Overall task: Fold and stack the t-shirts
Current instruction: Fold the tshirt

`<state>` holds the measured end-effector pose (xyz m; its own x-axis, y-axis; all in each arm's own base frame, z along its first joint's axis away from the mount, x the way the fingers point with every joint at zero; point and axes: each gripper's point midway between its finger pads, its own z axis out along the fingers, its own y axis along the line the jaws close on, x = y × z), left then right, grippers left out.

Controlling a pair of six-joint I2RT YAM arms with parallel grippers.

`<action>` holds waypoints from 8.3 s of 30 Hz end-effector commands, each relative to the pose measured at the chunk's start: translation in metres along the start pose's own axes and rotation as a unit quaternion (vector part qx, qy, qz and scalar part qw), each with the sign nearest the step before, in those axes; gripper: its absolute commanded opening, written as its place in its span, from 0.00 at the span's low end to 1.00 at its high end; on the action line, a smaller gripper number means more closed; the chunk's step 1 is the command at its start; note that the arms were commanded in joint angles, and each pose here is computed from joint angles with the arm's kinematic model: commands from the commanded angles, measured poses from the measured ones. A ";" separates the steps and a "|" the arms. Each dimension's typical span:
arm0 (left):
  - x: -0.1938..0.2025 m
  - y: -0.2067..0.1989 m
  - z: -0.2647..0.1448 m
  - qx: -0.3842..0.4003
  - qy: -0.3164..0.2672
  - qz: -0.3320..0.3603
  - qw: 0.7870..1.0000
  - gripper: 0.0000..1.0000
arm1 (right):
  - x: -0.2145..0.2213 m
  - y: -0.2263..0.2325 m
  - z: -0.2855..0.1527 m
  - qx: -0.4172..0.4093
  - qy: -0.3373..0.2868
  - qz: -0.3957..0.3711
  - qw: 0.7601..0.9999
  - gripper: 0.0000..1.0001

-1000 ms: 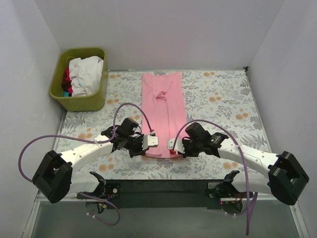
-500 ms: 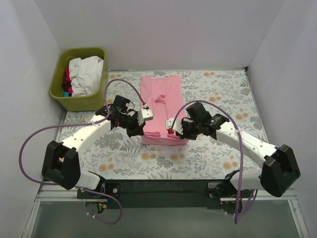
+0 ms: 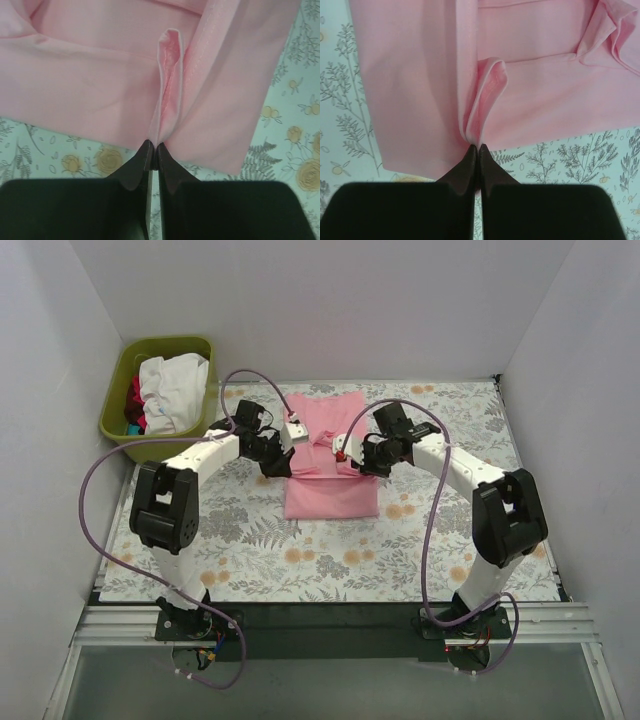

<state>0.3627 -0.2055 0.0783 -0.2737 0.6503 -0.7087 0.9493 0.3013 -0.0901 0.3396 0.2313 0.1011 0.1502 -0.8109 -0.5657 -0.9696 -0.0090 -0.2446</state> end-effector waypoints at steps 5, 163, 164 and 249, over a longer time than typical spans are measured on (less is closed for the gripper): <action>-0.030 0.058 0.002 -0.037 -0.034 0.034 0.998 0.00 | -0.007 -0.056 0.009 0.021 -0.022 -0.027 0.999 0.01; 0.049 0.021 0.004 0.025 0.030 -0.127 0.991 0.01 | 0.052 0.009 0.053 -0.143 0.054 0.178 0.972 0.01; 0.050 0.017 0.004 0.027 0.030 -0.127 0.991 0.01 | 0.058 0.018 0.054 -0.149 0.058 0.184 0.970 0.01; -0.082 -0.055 0.043 0.041 -0.084 0.172 0.981 0.00 | -0.037 0.080 0.111 -0.395 -0.105 0.466 0.785 0.14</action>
<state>0.3200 -0.2976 0.0875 0.0114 0.6133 -0.7898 0.9993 0.0210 0.0308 0.2874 0.3296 0.0245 -0.7602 -0.5462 -0.3518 -0.4758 0.0993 0.8739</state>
